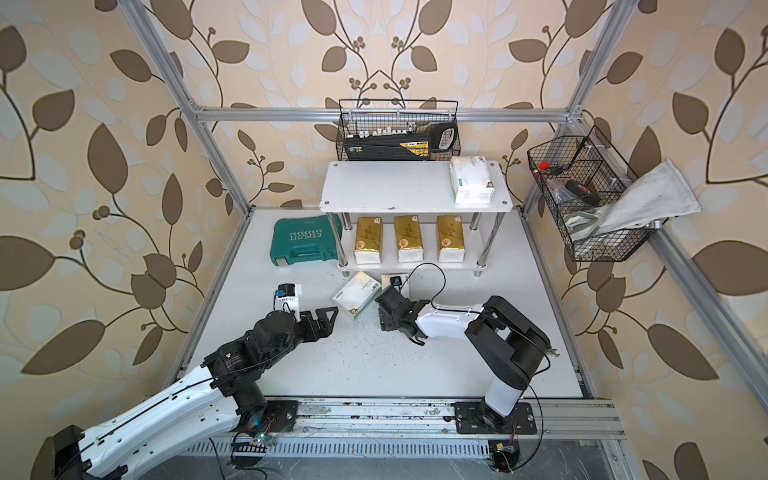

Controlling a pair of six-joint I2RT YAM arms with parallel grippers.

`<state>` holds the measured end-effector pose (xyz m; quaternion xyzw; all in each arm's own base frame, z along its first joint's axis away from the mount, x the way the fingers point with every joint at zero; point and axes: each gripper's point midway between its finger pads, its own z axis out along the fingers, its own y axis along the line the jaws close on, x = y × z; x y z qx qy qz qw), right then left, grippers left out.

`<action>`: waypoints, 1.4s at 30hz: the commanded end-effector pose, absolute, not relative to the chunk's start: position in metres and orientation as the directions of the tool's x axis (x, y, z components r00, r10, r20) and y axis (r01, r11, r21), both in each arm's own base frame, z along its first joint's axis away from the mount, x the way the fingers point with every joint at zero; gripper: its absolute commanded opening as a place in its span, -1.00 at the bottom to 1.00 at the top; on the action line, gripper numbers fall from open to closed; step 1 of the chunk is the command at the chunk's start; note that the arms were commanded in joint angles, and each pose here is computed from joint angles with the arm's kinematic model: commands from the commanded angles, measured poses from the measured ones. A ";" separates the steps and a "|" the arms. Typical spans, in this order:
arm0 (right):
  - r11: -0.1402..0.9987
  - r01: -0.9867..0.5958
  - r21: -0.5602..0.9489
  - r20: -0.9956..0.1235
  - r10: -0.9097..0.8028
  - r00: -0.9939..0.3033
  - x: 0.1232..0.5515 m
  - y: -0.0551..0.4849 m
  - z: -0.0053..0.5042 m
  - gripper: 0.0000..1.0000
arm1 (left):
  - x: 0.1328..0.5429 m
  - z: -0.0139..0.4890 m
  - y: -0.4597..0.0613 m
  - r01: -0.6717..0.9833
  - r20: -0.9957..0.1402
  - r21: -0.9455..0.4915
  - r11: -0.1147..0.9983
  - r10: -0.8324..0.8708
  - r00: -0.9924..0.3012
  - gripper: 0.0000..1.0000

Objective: Place the tissue boxes on the shelf by color
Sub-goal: Pick up the box of tissues from the center of the board, then place a box of tissues on the shelf.

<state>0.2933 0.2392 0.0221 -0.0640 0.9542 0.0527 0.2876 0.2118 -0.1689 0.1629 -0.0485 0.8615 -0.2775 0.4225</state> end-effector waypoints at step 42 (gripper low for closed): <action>0.905 -0.391 0.169 -0.734 -0.149 -0.663 0.206 0.239 0.271 0.50 | 0.247 0.397 -0.223 0.332 -0.804 -0.481 0.811 -0.257 -0.536 0.98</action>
